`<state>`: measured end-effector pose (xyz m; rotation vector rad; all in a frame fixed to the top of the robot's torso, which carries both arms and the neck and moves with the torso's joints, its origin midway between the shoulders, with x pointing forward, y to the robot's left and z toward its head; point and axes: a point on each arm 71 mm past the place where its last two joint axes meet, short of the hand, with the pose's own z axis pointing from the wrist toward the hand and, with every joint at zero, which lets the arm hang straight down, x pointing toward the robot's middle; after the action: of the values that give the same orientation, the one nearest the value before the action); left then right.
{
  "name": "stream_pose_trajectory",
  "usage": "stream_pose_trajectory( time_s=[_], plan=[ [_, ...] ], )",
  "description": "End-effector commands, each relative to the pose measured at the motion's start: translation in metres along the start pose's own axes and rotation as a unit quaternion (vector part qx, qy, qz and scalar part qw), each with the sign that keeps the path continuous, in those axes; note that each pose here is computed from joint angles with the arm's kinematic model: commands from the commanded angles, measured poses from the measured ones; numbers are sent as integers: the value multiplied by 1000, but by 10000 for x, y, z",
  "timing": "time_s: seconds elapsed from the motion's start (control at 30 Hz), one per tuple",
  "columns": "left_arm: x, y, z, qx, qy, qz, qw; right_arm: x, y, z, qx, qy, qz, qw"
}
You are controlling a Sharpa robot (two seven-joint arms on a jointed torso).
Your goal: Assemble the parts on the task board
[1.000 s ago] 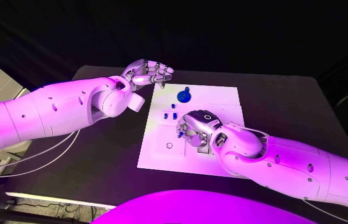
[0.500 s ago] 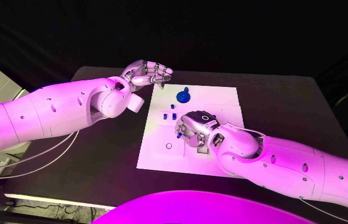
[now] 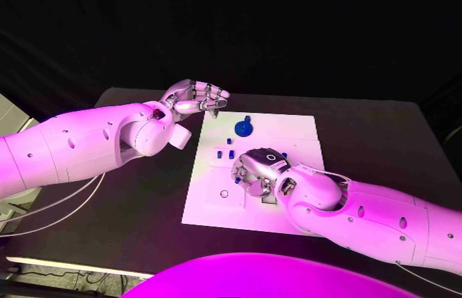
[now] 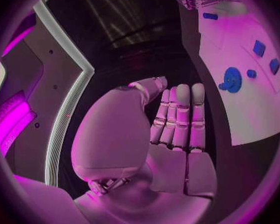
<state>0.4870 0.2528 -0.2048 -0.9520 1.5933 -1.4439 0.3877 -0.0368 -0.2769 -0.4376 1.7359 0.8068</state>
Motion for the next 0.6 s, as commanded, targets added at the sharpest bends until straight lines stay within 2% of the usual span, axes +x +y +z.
stream_pose_trajectory(
  time_s=[0.03, 0.4, 0.6],
  plan=[
    [21, -11, 5, 3, 9, -2, 1000, 41, -11, -8, -1, 15, -1, 1000],
    [5, -8, -1, 2, 8, -1, 1000, -51, -81, -121, 8, -25, 14, 1000],
    [-4, -6, -5, 1, 7, -1, 1000, -247, -148, -257, 12, -51, 22, 998]
  ],
)
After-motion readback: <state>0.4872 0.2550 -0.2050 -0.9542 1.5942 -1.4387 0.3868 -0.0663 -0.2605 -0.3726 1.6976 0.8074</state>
